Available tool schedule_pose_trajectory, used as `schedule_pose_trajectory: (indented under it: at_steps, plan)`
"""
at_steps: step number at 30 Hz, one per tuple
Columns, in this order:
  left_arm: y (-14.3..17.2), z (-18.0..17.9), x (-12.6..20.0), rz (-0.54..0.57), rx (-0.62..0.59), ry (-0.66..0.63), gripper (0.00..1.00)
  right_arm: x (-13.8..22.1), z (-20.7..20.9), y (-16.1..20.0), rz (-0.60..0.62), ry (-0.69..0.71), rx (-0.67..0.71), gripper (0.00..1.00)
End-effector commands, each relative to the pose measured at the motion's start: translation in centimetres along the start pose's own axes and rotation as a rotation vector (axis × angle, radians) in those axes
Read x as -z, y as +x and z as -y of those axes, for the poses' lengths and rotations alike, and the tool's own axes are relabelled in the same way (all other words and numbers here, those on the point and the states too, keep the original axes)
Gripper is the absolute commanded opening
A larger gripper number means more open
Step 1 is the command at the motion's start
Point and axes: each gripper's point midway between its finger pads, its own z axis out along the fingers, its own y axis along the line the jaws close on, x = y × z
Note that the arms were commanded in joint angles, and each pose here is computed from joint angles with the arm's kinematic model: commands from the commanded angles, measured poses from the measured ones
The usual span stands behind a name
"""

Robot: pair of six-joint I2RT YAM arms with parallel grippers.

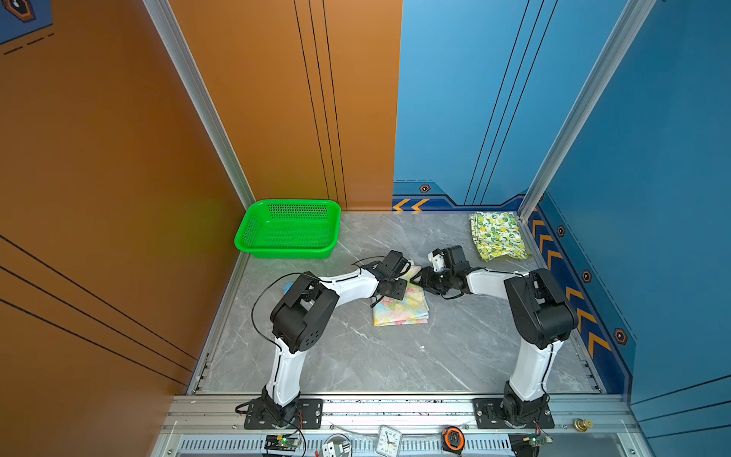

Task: Fold and stack skirts
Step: Pick up the skirt from the center of the table.

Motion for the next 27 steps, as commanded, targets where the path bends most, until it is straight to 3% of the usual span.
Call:
schedule_pose_trajectory:
  at_steps: [1, 6, 12, 17, 24, 27]
  plan:
    - [2.4, -0.2, -1.1, -0.089, -0.026, -0.005, 0.6, -2.0, 3.4, 6.0, -0.201, 0.092, -0.086, 0.43]
    - [2.6, -0.1, -1.5, -0.093, -0.026, 0.003, 0.6, -2.4, 1.1, 5.3, -0.186, 0.0, -0.053, 0.3]
    - [2.2, 0.2, -1.3, -0.08, -0.021, 0.017, 0.6, -1.4, -2.0, 2.5, -0.088, -0.079, -0.006, 0.0]
    - [-0.5, 1.1, 2.0, -0.003, -0.008, 0.061, 0.61, 0.9, -4.7, -0.9, 0.047, -0.134, -0.016, 0.0]
    - [-5.5, 0.9, 10.9, 0.153, 0.024, 0.12, 0.66, 6.6, -6.9, -5.2, 0.23, -0.135, -0.057, 0.0]
    - [-7.0, 0.2, 14.4, 0.194, 0.014, 0.105, 0.73, 9.5, -7.6, -7.0, 0.302, -0.121, -0.065, 0.0]
